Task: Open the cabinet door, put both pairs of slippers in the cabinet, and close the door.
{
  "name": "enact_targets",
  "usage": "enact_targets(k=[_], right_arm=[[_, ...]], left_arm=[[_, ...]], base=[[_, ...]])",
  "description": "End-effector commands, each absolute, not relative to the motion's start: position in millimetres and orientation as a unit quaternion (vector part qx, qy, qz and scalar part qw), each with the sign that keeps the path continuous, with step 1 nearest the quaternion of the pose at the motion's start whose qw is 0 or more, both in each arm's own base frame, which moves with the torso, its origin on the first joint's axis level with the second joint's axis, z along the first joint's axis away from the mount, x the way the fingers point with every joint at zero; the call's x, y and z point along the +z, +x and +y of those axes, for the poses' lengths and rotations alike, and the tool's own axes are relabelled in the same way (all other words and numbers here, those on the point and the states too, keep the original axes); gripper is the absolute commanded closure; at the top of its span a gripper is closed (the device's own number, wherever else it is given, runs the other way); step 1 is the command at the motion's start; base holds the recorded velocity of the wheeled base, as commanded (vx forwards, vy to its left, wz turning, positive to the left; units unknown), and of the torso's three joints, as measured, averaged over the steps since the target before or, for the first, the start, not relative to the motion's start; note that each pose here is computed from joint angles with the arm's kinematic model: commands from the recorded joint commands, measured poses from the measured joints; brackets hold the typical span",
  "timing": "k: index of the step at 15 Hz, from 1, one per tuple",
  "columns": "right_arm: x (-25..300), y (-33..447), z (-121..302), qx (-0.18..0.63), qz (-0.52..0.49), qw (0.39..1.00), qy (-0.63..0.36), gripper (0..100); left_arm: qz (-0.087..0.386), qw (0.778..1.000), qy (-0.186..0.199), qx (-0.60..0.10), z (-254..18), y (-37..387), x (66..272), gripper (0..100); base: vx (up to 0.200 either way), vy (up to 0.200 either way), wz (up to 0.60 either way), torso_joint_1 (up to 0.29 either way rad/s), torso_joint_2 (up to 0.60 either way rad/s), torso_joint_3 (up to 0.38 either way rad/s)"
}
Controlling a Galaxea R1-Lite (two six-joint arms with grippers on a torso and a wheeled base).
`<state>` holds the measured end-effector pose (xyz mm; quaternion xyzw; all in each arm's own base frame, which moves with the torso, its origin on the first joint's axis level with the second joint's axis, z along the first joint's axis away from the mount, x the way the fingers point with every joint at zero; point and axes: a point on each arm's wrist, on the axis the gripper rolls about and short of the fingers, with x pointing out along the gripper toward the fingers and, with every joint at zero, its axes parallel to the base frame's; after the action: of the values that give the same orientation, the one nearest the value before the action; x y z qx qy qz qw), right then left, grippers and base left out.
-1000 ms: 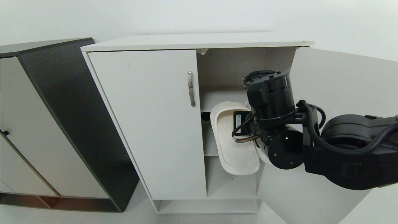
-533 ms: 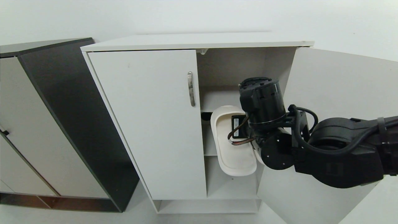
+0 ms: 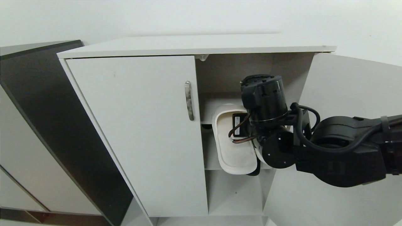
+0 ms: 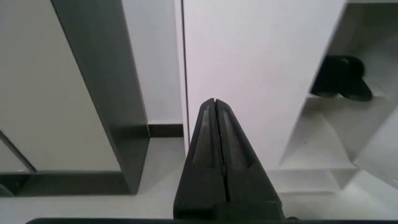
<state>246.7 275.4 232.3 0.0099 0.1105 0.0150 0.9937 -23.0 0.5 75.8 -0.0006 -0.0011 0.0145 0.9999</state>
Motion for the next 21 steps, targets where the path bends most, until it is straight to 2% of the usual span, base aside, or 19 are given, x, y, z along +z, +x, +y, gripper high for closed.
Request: enact_targets(k=[1, 3, 6, 21], right_arm=[[230.8, 247.5, 274.7, 0.013, 0.112, 0.994, 0.008, 100], [224.1, 253.2, 275.3, 0.006, 0.116, 0.993, 0.004, 100], [219.7, 263.4, 275.6, -0.002, 0.116, 0.993, 0.005, 100], [237.3, 347.8, 278.3, -0.041, 0.079, 0.996, 0.006, 100]], left_arm=[[-0.001, 1.000, -0.001, 0.015, 0.4, -22.9, 75.9, 100], [-0.001, 1.000, -0.001, 0.015, 0.4, -22.9, 75.9, 100], [-0.001, 1.000, -0.001, 0.015, 0.5, -22.9, 75.9, 100], [-0.001, 1.000, -0.002, 0.015, 0.5, -22.9, 75.9, 100]], base=[[0.200, 0.000, 0.00, 0.002, 0.01, 0.002], [0.200, 0.000, 0.00, 0.005, 0.00, 0.002], [0.000, 0.000, 0.00, 0.000, 0.00, 0.000], [0.000, 0.000, 0.00, 0.000, 0.00, 0.000]])
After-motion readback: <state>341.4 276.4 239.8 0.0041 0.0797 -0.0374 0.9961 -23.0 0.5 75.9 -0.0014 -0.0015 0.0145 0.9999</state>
